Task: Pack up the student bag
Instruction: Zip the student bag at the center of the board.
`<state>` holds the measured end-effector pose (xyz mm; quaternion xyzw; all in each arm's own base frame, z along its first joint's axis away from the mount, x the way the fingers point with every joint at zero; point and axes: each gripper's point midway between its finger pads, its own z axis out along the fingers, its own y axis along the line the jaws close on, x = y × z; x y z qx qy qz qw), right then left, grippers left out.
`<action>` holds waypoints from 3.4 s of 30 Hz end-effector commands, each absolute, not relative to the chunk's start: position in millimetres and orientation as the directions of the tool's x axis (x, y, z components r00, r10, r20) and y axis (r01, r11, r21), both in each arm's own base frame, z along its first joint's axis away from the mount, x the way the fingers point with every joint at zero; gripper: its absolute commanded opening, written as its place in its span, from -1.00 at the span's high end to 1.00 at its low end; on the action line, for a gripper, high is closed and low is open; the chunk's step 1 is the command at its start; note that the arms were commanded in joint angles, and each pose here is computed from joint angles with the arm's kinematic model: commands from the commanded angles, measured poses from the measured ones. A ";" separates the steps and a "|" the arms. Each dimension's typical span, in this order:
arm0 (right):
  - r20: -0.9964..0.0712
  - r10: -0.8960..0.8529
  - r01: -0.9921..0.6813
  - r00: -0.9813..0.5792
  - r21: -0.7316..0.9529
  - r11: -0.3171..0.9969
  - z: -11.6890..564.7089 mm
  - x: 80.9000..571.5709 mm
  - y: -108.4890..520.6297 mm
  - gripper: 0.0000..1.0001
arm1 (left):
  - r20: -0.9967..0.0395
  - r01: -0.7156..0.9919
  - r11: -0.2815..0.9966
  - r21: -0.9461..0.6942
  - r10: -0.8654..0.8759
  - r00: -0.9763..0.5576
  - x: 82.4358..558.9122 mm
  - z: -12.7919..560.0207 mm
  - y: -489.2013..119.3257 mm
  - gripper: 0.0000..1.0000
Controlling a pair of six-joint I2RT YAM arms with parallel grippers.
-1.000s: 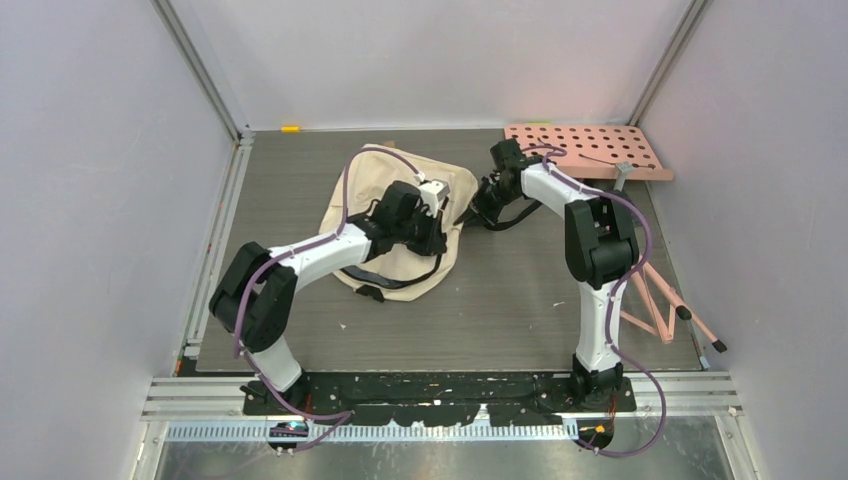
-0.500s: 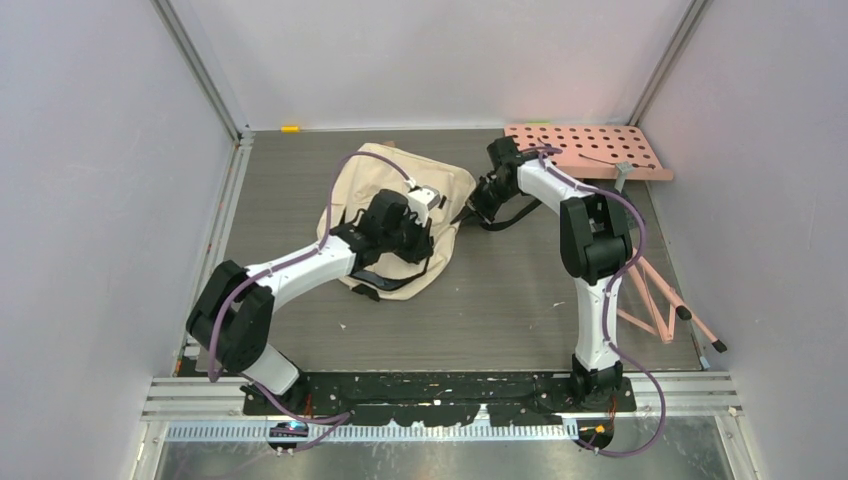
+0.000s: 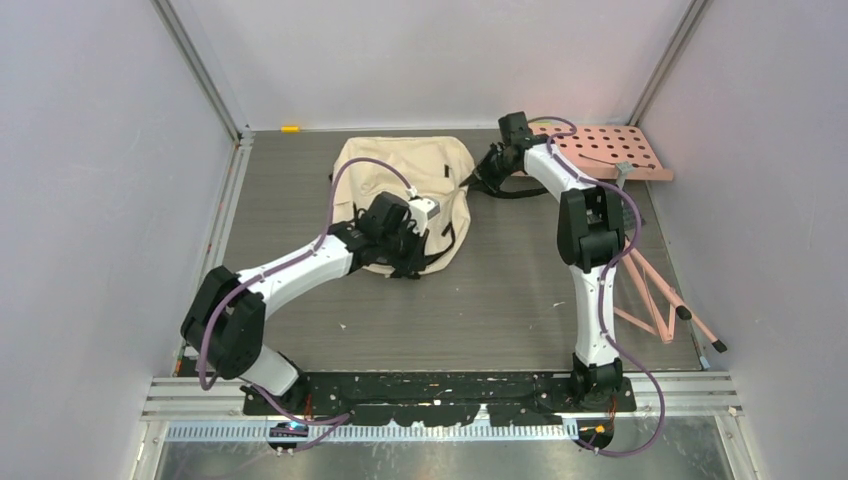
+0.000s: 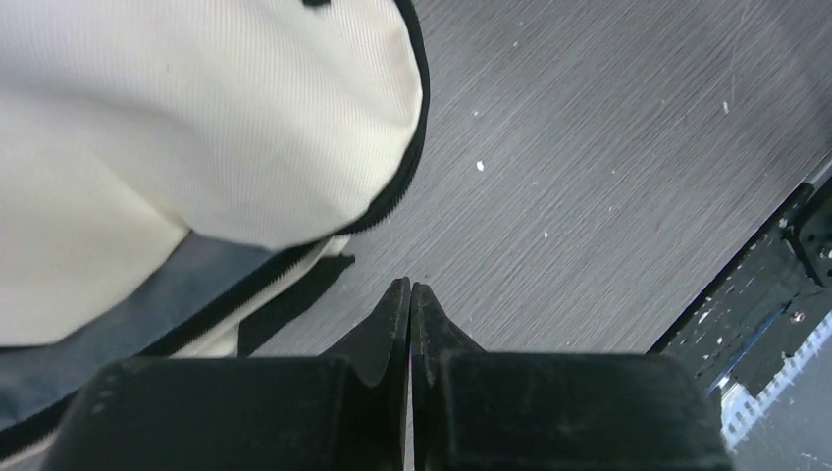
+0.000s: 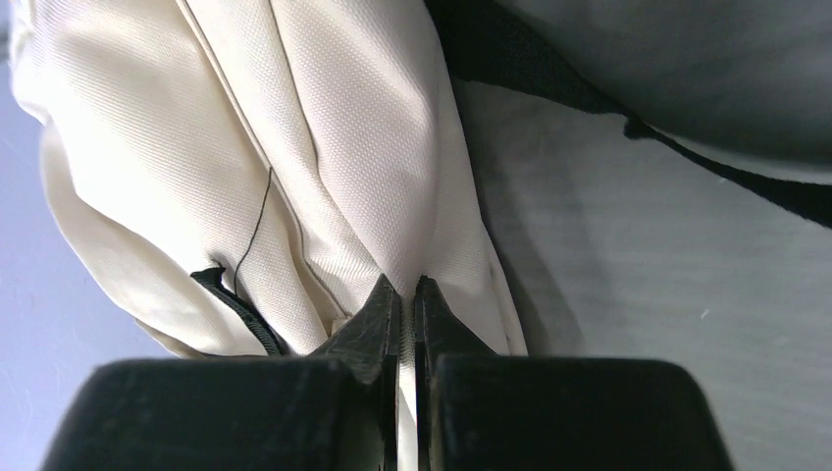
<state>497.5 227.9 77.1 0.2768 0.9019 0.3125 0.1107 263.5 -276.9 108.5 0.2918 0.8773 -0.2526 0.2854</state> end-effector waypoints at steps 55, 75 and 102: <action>-0.244 0.294 0.158 -0.924 0.457 0.875 101.5 423.0 192.9 -0.47 | -0.656 0.728 0.635 -0.259 0.437 -0.615 380.3 109.3 -364.6 1.00; -0.221 0.299 0.146 -0.928 0.522 0.841 73.6 432.9 209.7 0.47 | -0.689 0.725 0.633 -0.273 0.397 -0.606 353.4 133.2 -365.4 1.00; -0.324 0.471 0.189 -0.820 0.623 0.759 112.9 494.0 201.5 0.97 | -0.637 0.703 0.665 -0.251 0.434 -0.637 308.0 113.4 -335.7 1.00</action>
